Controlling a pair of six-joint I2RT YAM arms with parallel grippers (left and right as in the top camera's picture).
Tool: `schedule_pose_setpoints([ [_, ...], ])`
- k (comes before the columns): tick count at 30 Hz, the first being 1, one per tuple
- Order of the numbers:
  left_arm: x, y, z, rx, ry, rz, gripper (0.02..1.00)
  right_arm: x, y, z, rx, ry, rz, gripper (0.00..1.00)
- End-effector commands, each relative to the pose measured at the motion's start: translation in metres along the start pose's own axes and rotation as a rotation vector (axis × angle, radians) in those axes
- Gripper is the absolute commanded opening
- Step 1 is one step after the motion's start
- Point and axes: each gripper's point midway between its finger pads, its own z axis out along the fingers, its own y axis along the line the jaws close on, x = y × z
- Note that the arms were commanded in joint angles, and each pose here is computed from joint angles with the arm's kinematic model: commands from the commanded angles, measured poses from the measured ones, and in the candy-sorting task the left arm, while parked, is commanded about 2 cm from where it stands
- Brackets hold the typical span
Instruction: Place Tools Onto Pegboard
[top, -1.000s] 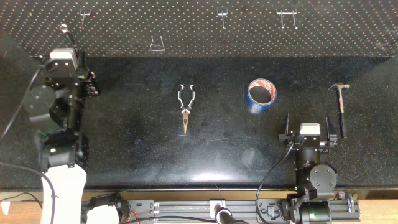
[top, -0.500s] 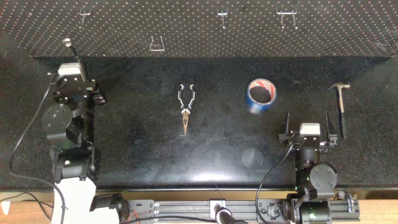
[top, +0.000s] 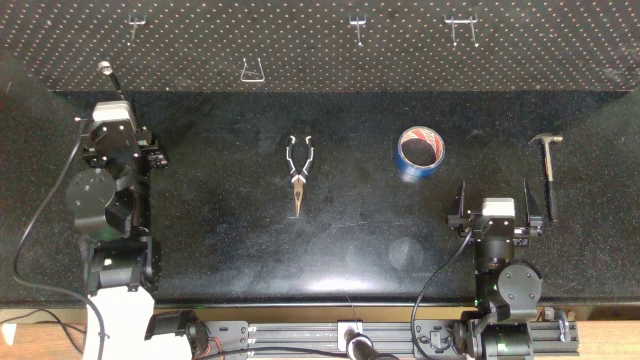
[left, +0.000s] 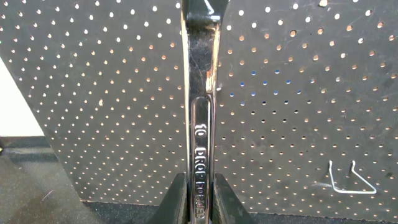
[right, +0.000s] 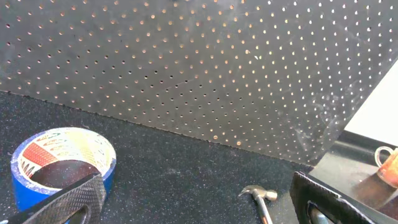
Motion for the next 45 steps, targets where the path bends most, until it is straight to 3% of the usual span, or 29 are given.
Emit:
schedule_pose_setpoints([
  [1, -0.008, 0.003, -0.002, -0.022, -0.025, 0.018, 0.029, 0.004, -0.003, 0.000, 0.019, 0.016, -0.011, 0.976],
  [28, 0.027, -0.003, 0.030, 0.002, 0.052, 0.009, 0.029, 0.004, -0.003, 0.000, 0.019, 0.016, -0.011, 0.976],
  [32, 0.024, 0.011, 0.037, -0.039, 0.018, -0.090, 0.027, 0.004, -0.003, 0.000, 0.019, 0.016, -0.011, 0.976],
  [38, 0.037, 0.012, 0.043, -0.043, 0.056, -0.098, 0.029, 0.004, -0.003, 0.000, 0.019, 0.016, -0.011, 0.976],
  [41, 0.039, -0.001, 0.044, 0.034, 0.063, -0.115, 0.029, 0.004, -0.003, 0.000, 0.020, 0.016, -0.011, 0.976],
  [45, 0.042, -0.005, 0.045, 0.051, 0.072, -0.147, 0.029, 0.004, -0.003, 0.000, 0.019, 0.016, -0.011, 0.976],
])
